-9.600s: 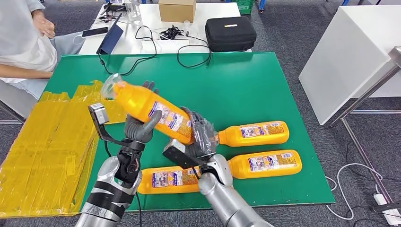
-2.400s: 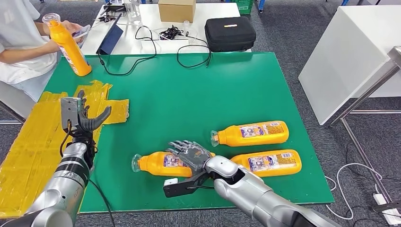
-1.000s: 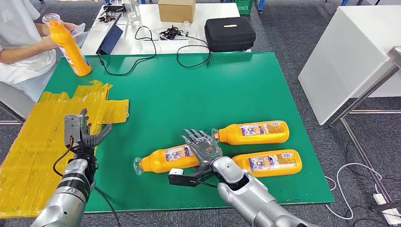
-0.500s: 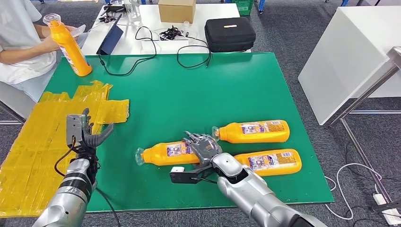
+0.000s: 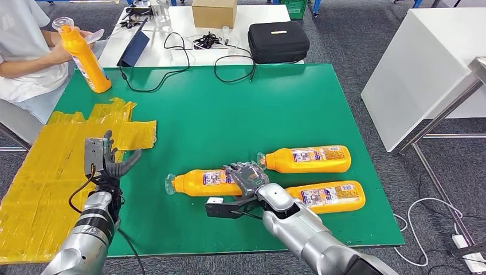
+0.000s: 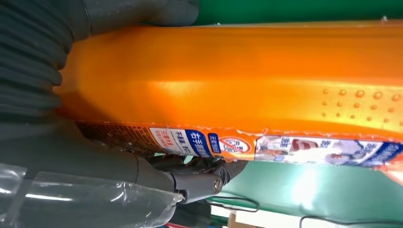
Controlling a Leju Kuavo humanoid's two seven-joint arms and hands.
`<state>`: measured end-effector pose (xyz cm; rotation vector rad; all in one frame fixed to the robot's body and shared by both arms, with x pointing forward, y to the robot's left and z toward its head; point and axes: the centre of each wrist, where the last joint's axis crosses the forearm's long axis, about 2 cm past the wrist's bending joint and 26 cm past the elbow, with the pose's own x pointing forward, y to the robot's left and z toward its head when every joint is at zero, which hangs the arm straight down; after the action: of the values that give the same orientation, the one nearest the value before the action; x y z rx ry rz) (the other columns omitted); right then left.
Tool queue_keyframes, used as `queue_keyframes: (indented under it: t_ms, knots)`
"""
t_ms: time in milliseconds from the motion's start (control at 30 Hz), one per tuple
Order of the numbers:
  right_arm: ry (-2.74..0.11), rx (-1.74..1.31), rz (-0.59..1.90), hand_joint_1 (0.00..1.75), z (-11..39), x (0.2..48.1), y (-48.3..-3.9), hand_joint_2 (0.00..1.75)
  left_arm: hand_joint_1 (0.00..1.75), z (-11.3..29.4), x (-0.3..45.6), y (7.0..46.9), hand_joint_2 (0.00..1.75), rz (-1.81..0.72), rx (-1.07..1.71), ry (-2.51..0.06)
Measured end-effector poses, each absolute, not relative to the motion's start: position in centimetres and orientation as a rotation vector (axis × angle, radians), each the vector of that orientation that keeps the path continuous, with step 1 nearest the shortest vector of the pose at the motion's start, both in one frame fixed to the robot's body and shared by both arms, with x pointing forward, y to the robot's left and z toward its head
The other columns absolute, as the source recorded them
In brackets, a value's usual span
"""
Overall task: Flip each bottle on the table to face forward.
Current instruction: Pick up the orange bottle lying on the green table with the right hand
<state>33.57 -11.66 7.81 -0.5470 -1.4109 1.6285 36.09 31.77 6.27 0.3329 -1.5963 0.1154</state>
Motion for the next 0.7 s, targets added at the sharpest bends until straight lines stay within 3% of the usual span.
queue_keyframes:
  t_ms: [500, 700]
  knots:
    - [-1.485, -0.556, 1.485, 1.75, 7.3, 32.8, -11.4, 1.75, 0.00, 6.3, 36.1, 31.1, 1.75, 0.112, 0.311, -1.600]
    - [-1.719, -0.597, 1.186, 1.75, 7.3, 31.2, -11.3, 1.75, 0.00, 6.9, 36.5, 29.9, 1.75, 0.104, 0.266, -1.634]
